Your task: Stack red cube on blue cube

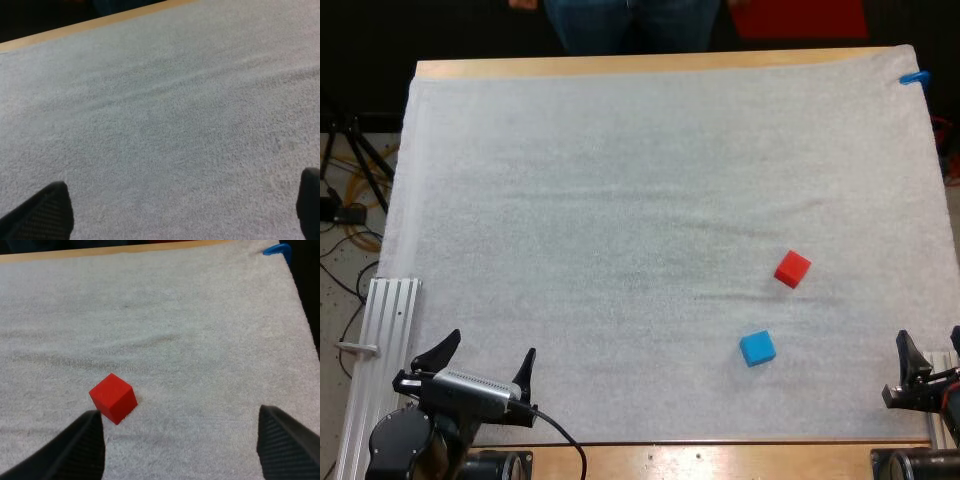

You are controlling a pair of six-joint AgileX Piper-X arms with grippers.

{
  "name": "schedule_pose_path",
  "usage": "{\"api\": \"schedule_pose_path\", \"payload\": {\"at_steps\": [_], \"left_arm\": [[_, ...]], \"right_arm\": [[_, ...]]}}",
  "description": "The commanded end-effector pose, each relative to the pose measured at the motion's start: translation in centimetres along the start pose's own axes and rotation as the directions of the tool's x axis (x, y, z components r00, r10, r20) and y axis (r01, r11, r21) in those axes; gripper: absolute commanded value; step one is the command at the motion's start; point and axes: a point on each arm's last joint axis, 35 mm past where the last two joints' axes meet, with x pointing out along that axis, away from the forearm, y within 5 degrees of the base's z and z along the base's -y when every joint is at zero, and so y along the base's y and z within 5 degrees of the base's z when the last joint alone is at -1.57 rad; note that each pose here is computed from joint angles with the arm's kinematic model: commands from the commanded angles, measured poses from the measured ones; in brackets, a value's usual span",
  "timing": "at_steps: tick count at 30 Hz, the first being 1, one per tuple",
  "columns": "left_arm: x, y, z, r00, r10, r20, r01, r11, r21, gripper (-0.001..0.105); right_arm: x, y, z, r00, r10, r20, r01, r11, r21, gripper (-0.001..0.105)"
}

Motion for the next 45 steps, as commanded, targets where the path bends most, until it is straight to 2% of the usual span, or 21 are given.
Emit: {"api": "schedule_pose_path", "payload": {"at_steps": [1, 14, 19, 23, 25, 29, 32, 34, 35, 37, 40, 41, 43, 45], "left_arm": [[0.1, 0.1, 0.2, 1.0, 0.01, -0.004, -0.01, 1.0, -0.01, 0.087], [0.1, 0.0, 0.2, 1.0, 0.003, -0.003, -0.003, 1.0, -0.007, 0.087], [-0.8, -0.6, 0.9, 0.989, -0.145, 0.017, 0.144, 0.989, 0.022, 0.087], [-1.9, -1.0, 2.2, 0.978, -0.205, 0.045, 0.202, 0.977, 0.06, 0.087], [-1.7, -1.3, 3.4, 0.962, -0.274, 0.007, 0.273, 0.958, 0.087, 0.087], [-1.4, -1.8, 5.0, 0.934, -0.355, -0.049, 0.358, 0.928, 0.1, 0.087], [-1.2, -2.3, 6.1, 0.896, -0.432, -0.1, 0.441, 0.891, 0.11, 0.087], [-1.0, -2.9, 6.7, 0.846, -0.511, -0.154, 0.529, 0.841, 0.113, 0.087], [-0.9, -3.0, 6.8, 0.837, -0.52, -0.169, 0.54, 0.834, 0.109, 0.087], [-0.7, -3.4, 7.1, 0.794, -0.568, -0.217, 0.598, 0.795, 0.106, 0.087], [-0.3, -3.9, 7.1, 0.751, -0.606, -0.261, 0.647, 0.754, 0.11, 0.087], [-0.2, -4.0, 7.1, 0.744, -0.611, -0.268, 0.654, 0.748, 0.111, 0.087], [-0.1, -4.4, 7.1, 0.707, -0.643, -0.296, 0.693, 0.712, 0.108, 0.087], [0.0, -4.6, 7.0, 0.685, -0.659, -0.31, 0.714, 0.692, 0.106, 0.087]], "right_arm": [[0.2, -0.1, 0.2, 1.0, 0.001, -0.002, -0.001, 1.0, -0.003, 0.063], [0.1, -0.1, 0.3, 1.0, 0.001, -0.001, -0.001, 1.0, -0.003, 0.063], [-0.3, -0.4, 1.6, 1.0, 0.008, -0.007, -0.008, 1.0, -0.009, 0.063], [0.2, -0.8, 3.3, 0.998, 0.041, -0.043, -0.042, 0.999, -0.023, 0.063], [0.7, -1.0, 4.6, 0.994, 0.093, -0.057, -0.096, 0.994, -0.043, 0.063], [1.6, -1.2, 6.4, 0.979, 0.191, -0.078, -0.195, 0.979, -0.055, 0.063], [2.4, -1.4, 7.8, 0.963, 0.255, -0.09, -0.26, 0.964, -0.05, 0.063], [3.2, -1.6, 8.9, 0.95, 0.293, -0.106, -0.299, 0.953, -0.054, 0.063], [3.3, -1.6, 9.2, 0.949, 0.297, -0.104, -0.304, 0.951, -0.059, 0.063], [3.9, -1.8, 10.3, 0.942, 0.314, -0.117, -0.325, 0.942, -0.086, 0.063], [4.9, -1.6, 11.5, 0.925, 0.355, -0.136, -0.371, 0.921, -0.117, 0.063], [5.1, -1.6, 11.9, 0.921, 0.365, -0.137, -0.381, 0.916, -0.125, 0.063], [5.9, -1.0, 12.7, 0.902, 0.402, -0.158, -0.423, 0.895, -0.143, 0.063], [6.8, -0.6, 13.3, 0.894, 0.409, -0.185, -0.438, 0.883, -0.167, 0.063]]}}
